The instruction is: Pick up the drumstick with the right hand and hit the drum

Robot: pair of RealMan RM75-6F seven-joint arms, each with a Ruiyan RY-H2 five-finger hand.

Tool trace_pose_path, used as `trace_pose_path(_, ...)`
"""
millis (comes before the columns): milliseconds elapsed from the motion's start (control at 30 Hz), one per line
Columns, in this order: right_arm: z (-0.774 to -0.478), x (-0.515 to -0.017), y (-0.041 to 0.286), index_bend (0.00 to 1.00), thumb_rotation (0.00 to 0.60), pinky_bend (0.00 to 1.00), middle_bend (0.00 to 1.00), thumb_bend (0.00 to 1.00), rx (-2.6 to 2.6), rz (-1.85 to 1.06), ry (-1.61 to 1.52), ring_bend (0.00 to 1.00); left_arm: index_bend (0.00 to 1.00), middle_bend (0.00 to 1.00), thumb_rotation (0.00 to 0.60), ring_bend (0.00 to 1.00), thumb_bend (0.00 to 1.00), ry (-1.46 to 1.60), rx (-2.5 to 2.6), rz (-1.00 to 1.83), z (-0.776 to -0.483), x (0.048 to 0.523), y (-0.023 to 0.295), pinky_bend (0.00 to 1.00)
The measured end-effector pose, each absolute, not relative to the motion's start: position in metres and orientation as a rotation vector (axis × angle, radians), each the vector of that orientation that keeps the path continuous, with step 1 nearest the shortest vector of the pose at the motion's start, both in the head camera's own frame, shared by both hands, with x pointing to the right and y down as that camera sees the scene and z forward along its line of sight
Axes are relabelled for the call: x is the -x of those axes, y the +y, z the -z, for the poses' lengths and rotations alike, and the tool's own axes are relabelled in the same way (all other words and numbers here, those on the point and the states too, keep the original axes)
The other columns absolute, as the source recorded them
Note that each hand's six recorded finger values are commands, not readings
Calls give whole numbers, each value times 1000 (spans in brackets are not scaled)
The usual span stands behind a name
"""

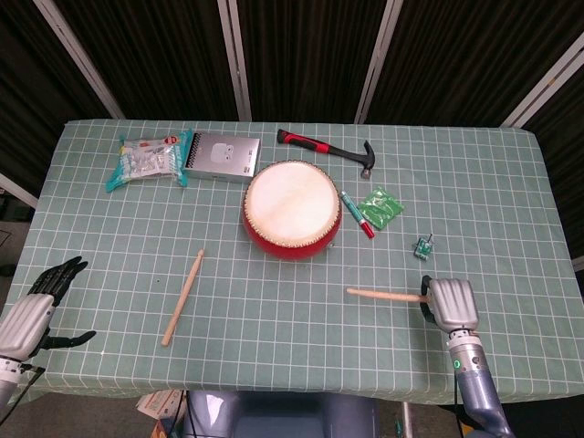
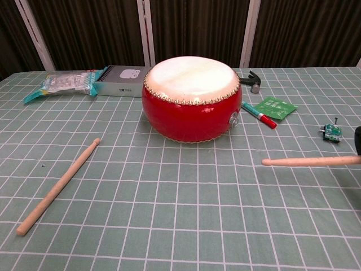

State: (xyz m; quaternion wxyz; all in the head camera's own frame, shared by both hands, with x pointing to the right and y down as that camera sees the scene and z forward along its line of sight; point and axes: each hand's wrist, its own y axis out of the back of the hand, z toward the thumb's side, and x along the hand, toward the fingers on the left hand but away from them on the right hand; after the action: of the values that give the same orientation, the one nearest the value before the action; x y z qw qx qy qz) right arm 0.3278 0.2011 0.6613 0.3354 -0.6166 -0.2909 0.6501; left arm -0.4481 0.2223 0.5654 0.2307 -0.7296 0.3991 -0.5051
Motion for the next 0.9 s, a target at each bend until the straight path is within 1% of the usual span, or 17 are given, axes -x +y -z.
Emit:
trace_pose_path(67, -663, -327, 203, 419, 600, 989, 990, 437, 1598, -1717, -733, 1000, 0, 0, 600, 0, 0, 1093, 2005, 1392, -565, 448, 223, 10)
trace_pose_path(133, -662, -326, 205, 310, 600, 983, 983, 430, 1590, -1736, -713, 1000, 0, 0, 600, 0, 0, 1089, 2004, 1391, -565, 448, 223, 11)
trace_pose_path(267, -656, -320, 207, 160, 600, 966, 957, 386, 1575, -1755, -696, 1000, 0, 0, 600, 0, 0, 1086, 1997, 1387, -564, 449, 224, 10)
trace_pose_path(367, -650, -321, 209, 81, 600, 947, 928, 367, 1558, -1768, -690, 998, 0, 0, 600, 0, 0, 1085, 1992, 1385, -564, 449, 225, 10)
trace_pose_path(467, -641, -323, 211, 76, 600, 940, 904, 367, 1547, -1779, -696, 984, 0, 0, 600, 0, 0, 1086, 1984, 1383, -562, 450, 226, 10)
trace_pose_path(533, -634, -326, 210, 69, 600, 894, 854, 367, 1535, -1776, -713, 948, 0, 0, 600, 0, 0, 1089, 1975, 1380, -561, 450, 226, 11)
trace_pose_path(600, -625, -328, 210, 60, 600, 816, 785, 367, 1519, -1760, -736, 890, 0, 0, 600, 0, 0, 1094, 1967, 1373, -559, 451, 226, 11)
trace_pose_path(700, -610, -333, 208, 18, 600, 645, 607, 365, 1492, -1715, -783, 718, 0, 0, 600, 0, 0, 1101, 1953, 1360, -557, 451, 226, 10)
trace_pose_path(733, -605, -335, 207, 5, 600, 559, 516, 362, 1481, -1697, -801, 620, 0, 0, 600, 0, 0, 1103, 1947, 1355, -556, 452, 226, 10)
trace_pose_path(800, -591, -341, 206, 0, 600, 430, 359, 357, 1452, -1647, -848, 448, 0, 0, 600, 0, 0, 1106, 1934, 1345, -555, 452, 226, 10)
trace_pose_path(867, -575, -350, 207, 0, 600, 326, 200, 353, 1417, -1593, -907, 276, 0, 0, 600, 0, 0, 1102, 1920, 1337, -554, 452, 226, 10)
trace_pose_path(900, -568, -355, 208, 0, 600, 296, 158, 351, 1402, -1570, -934, 228, 0, 0, 600, 0, 0, 1096, 1912, 1331, -554, 452, 226, 10)
